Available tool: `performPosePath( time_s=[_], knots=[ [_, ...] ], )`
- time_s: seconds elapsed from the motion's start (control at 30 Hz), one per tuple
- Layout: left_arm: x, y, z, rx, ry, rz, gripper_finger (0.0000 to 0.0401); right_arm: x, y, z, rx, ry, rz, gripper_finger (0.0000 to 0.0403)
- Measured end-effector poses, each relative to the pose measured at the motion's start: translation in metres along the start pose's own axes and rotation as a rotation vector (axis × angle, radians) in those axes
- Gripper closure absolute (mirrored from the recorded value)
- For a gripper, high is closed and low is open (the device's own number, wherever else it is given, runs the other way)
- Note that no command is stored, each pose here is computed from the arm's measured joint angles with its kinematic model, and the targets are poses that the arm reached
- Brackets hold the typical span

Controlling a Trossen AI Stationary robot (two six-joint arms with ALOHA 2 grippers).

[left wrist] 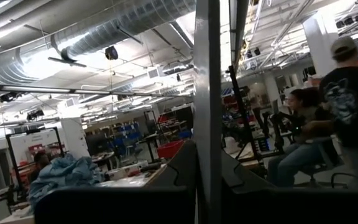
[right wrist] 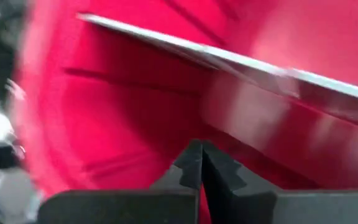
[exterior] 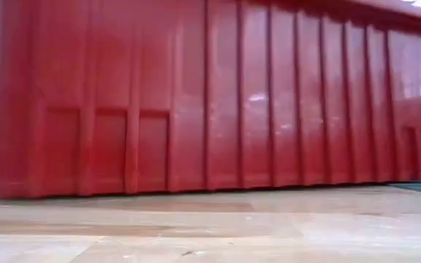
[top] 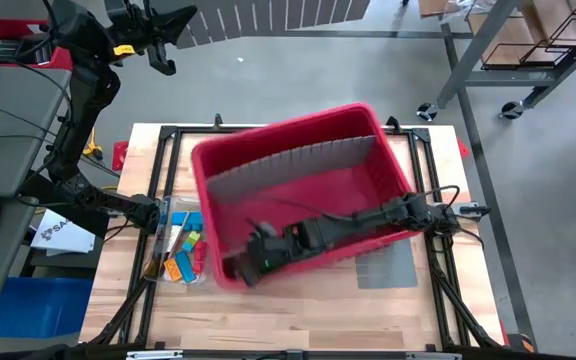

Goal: Sort Items/Unsort Items

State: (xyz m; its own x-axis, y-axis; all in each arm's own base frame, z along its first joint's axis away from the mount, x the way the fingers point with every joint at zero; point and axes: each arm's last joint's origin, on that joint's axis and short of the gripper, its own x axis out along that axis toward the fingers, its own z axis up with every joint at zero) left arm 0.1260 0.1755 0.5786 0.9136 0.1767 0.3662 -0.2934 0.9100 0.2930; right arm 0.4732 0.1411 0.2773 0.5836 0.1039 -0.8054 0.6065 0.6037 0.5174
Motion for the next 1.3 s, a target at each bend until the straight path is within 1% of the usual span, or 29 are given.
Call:
performPosePath(
  time_s=[0.07, 0.13, 0.23, 0.27, 0.3, 0.37, 0.43, 0.5, 0.57, 0.6, 0.63, 0.7, 0.73, 0.77, 0.83, 0.9, 0.93, 1.03, 1.07, 1.13, 1.17, 1.2, 1.23, 1.3],
  knots=[
    [0.000, 0.000, 0.000, 0.001, 0.000, 0.000, 0.0400, -0.007, 0.002, -0.018, 0.000, 0.048, -0.065, 0.0403],
    [0.000, 0.000, 0.000, 0.001, 0.000, 0.001, 0.0400, -0.017, 0.005, -0.033, 0.016, 0.067, -0.115, 0.0403],
    [0.000, 0.000, 0.000, 0.001, 0.000, 0.001, 0.0400, -0.031, 0.008, -0.048, 0.063, 0.014, -0.201, 0.0403],
    [0.000, 0.000, 0.000, -0.001, 0.001, 0.001, 0.0400, -0.037, 0.010, -0.050, 0.081, -0.009, -0.212, 0.0403],
    [0.000, 0.000, 0.000, 0.000, 0.001, 0.001, 0.0400, -0.041, 0.011, -0.051, 0.093, -0.044, -0.210, 0.0403],
    [0.000, 0.000, 0.000, 0.002, 0.000, 0.001, 0.0400, -0.060, 0.011, -0.053, 0.136, -0.132, -0.209, 0.0403],
    [0.000, 0.000, 0.000, 0.002, -0.001, -0.001, 0.0400, -0.090, 0.012, -0.055, 0.160, -0.259, -0.204, 0.0403],
    [0.000, 0.000, 0.000, 0.001, 0.001, -0.005, 0.0400, -0.120, 0.013, -0.058, 0.141, -0.358, -0.192, 0.0403],
    [0.000, 0.000, 0.000, 0.001, 0.001, -0.005, 0.0400, -0.144, 0.018, -0.069, 0.069, -0.376, -0.147, 0.0403],
    [0.000, 0.000, 0.000, 0.001, 0.001, -0.005, 0.0400, -0.151, 0.020, -0.076, 0.027, -0.350, -0.123, 0.0403],
    [0.000, 0.000, 0.000, 0.002, 0.001, -0.005, 0.0400, -0.156, 0.022, -0.084, -0.006, -0.294, -0.100, 0.0403],
    [0.000, 0.000, 0.000, 0.001, 0.001, -0.007, 0.0400, -0.160, 0.020, -0.104, -0.016, -0.092, -0.104, 0.0403],
    [0.000, 0.000, 0.000, 0.001, 0.002, -0.007, 0.0400, -0.162, 0.017, -0.116, 0.001, 0.015, -0.139, 0.0403],
    [0.000, 0.000, -0.001, 0.000, 0.002, -0.007, 0.0400, -0.160, 0.013, -0.129, 0.024, 0.112, -0.200, 0.0403],
    [0.000, 0.000, -0.001, 0.006, 0.003, -0.007, 0.0400, -0.158, 0.007, -0.155, 0.081, 0.225, -0.309, 0.0403],
    [0.000, 0.000, -0.001, 0.008, 0.002, -0.007, 0.0400, -0.151, 0.005, -0.178, 0.124, 0.252, -0.344, 0.0403],
    [0.000, 0.000, -0.001, 0.007, 0.002, -0.006, 0.0400, -0.148, 0.000, -0.189, 0.168, 0.251, -0.390, 0.0403],
    [0.001, 0.001, -0.001, 0.006, 0.003, -0.007, 0.0400, -0.136, -0.017, -0.216, 0.261, 0.313, -0.536, 0.0403],
    [0.001, 0.001, -0.002, 0.004, 0.004, -0.007, 0.0400, -0.130, -0.024, -0.225, 0.299, 0.337, -0.601, 0.0403],
    [0.002, 0.002, -0.004, 0.002, 0.007, -0.006, 0.0400, -0.121, -0.042, -0.239, 0.386, 0.296, -0.725, 0.0403],
    [0.002, 0.002, -0.004, 0.001, 0.008, -0.006, 0.0400, -0.122, -0.050, -0.243, 0.410, 0.278, -0.757, 0.0403],
    [0.002, 0.002, -0.004, -0.001, 0.010, -0.006, 0.0400, -0.126, -0.058, -0.243, 0.421, 0.293, -0.784, 0.0403],
    [0.002, 0.002, -0.005, -0.007, 0.012, -0.007, 0.0400, -0.130, -0.065, -0.241, 0.431, 0.301, -0.808, 0.0403],
    [0.003, 0.002, -0.005, -0.014, 0.014, -0.009, 0.0400, -0.131, -0.082, -0.233, 0.428, 0.254, -0.847, 0.0403]
  ],
)
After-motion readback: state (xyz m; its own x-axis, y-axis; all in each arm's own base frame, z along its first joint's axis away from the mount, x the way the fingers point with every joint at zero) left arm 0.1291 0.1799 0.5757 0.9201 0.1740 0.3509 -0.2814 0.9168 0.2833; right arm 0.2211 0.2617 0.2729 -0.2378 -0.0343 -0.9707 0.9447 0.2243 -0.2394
